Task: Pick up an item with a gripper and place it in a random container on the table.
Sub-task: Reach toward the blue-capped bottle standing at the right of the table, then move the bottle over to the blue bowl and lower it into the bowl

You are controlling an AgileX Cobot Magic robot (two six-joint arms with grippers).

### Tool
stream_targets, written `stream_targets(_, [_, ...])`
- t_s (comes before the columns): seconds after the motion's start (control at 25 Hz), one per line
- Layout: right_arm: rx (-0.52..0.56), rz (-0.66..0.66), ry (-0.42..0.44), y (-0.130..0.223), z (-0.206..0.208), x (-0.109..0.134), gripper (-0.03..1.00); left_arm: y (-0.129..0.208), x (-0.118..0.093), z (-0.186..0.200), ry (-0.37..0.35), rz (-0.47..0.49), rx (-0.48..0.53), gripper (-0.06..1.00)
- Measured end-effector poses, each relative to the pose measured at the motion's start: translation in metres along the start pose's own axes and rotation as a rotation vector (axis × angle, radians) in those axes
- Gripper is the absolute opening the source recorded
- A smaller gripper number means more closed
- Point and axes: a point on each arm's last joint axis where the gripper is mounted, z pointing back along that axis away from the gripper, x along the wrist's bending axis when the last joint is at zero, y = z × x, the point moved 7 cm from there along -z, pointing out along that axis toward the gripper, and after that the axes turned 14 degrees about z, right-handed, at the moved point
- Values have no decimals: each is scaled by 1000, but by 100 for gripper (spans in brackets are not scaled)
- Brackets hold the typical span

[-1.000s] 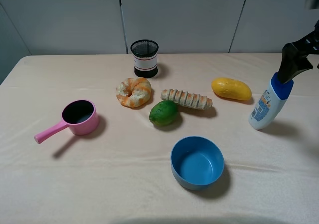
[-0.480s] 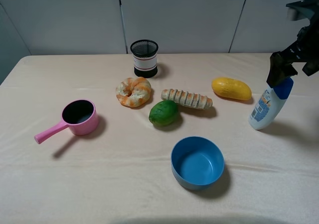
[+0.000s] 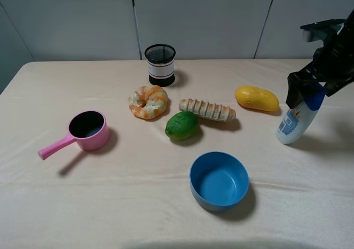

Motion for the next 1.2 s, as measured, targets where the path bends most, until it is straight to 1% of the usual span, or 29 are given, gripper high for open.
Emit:
stream_targets(0.16, [1,9,9,-1,-4,-2,69,0,0,0,0,0,0,94])
stream_targets(0.56, [43,11,-15,2,-16,-1,68,0,0,0,0,0,0,94])
stream_targets(0.6, [43,11,-15,2,-16,-1,66,0,0,0,0,0,0,94])
stream_targets(0.68, [43,11,-15,2,-16,-1,57,0,0,0,0,0,0,94])
stream_targets(0.88, [44,6,-23,2,-16,1,27,0,0,0,0,0,0,94])
stream_targets(1.2, [44,7,-22,2,-16,0,27,0,0,0,0,0,0,94])
